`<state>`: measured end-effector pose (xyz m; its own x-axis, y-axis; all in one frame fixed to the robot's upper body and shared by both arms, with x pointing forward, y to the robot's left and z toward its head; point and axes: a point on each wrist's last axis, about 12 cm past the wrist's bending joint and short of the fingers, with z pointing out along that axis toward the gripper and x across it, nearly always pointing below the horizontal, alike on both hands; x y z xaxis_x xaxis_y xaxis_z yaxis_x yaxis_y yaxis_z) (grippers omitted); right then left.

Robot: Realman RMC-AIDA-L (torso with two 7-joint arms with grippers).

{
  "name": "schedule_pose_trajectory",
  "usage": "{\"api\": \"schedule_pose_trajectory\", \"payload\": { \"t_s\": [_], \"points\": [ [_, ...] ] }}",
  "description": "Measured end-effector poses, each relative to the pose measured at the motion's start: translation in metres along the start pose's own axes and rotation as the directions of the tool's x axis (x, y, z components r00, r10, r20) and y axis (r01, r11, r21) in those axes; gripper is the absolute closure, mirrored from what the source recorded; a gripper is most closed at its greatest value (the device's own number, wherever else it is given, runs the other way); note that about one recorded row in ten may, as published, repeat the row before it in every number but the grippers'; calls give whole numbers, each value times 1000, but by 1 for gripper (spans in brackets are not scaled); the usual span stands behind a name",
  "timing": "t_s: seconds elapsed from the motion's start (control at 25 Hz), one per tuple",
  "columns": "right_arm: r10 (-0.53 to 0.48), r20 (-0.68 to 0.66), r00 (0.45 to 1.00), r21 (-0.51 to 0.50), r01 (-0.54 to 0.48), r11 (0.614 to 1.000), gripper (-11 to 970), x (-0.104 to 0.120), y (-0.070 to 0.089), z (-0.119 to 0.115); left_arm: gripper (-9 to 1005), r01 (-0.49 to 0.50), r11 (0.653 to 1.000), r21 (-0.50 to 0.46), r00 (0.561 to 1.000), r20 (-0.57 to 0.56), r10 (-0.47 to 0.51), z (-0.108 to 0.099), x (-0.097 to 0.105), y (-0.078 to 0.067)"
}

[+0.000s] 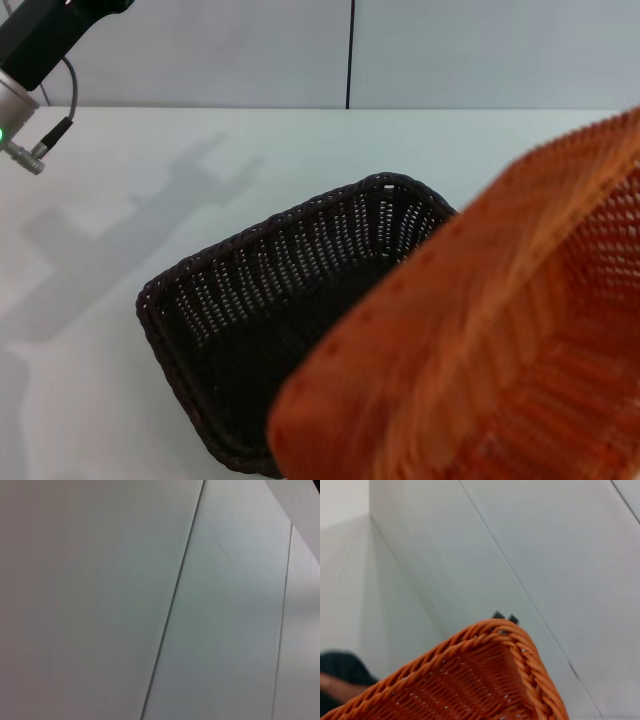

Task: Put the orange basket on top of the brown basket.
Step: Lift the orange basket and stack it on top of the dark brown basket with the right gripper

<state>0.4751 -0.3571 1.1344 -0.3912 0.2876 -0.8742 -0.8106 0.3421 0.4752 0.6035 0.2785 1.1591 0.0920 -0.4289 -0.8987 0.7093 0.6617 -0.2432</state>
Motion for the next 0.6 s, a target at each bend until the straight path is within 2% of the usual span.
{"api": "schedule_pose_trajectory", "payload": {
  "t_s": [0.12, 0.36, 0.6],
  "points": [
    [38, 106, 994, -13, -37, 999, 814, 16, -9, 24, 169, 1, 1000, 8, 1000, -2, -1, 3, 1, -1],
    [38, 145, 989, 16, -40, 999, 813, 32, -18, 44, 169, -3, 1000, 17, 1000, 3, 3, 9, -1, -2],
    [42, 235, 971, 53, -56, 997, 811, 41, -22, 53, 169, -5, 1000, 9, 1000, 8, 5, 8, 0, -2]
  ]
}}
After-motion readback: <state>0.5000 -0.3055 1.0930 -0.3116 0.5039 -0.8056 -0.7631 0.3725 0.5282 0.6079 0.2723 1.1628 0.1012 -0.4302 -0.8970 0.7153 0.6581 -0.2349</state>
